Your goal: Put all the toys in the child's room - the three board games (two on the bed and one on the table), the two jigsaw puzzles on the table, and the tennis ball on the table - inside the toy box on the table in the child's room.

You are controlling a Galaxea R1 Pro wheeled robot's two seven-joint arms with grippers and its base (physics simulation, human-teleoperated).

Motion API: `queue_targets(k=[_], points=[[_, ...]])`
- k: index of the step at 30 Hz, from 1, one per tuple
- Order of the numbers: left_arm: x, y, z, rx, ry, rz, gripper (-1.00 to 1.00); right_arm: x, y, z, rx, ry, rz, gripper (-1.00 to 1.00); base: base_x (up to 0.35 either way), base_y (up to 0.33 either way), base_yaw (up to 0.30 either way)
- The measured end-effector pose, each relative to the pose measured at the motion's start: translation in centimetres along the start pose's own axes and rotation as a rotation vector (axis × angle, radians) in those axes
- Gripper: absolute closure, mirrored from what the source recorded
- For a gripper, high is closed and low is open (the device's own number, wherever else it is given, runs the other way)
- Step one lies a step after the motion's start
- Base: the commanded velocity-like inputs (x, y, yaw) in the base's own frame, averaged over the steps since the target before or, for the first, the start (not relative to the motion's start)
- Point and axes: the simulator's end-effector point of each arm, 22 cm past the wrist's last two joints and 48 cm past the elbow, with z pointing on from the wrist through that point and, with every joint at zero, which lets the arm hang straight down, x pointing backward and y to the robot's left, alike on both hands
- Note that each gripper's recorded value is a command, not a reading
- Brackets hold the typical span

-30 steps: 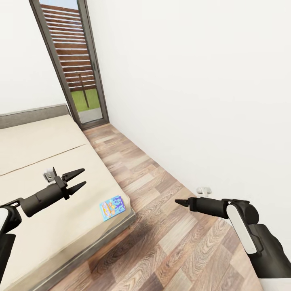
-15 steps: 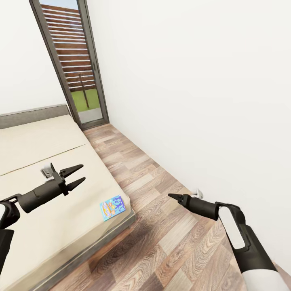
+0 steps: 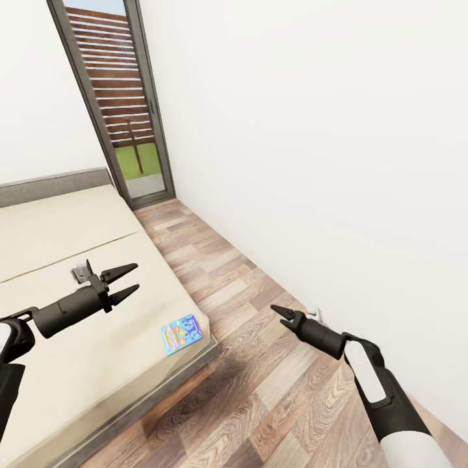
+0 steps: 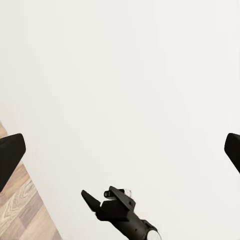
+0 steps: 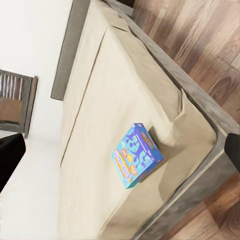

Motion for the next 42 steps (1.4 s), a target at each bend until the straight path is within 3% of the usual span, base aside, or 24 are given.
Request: queue_targets(k=[9, 22, 31, 37, 42], points=[[0.3, 0.6, 0.1, 0.000, 0.003, -0.003, -1.00, 0.4, 1.2, -0.1, -0.152, -0.025, 0.066, -1.00, 0.000, 0.000, 0.000], [1.3, 2.8, -0.1, 0.007, 0.001, -0.005, -1.00, 1.4, 0.3, -0.1, -0.246, -0.037, 0.081, -1.00, 0.000, 0.000, 0.000], [2.1, 4.5, -0.2, 0.008, -0.002, -0.005, -1.00, 2.3, -1.7, 0.3, -0.229, -0.037, 0.085, -1.00, 0.000, 0.000, 0.000], [2.6, 5.6, -0.3, 0.008, -0.003, -0.004, -1.00, 2.6, -4.4, 1.1, -0.144, -0.032, 0.085, -1.00, 0.000, 0.000, 0.000], [3.1, 6.5, -0.3, 0.008, -0.003, -0.004, -1.00, 3.1, -5.9, 1.6, -0.114, -0.030, 0.088, -1.00, 0.000, 0.000, 0.000]])
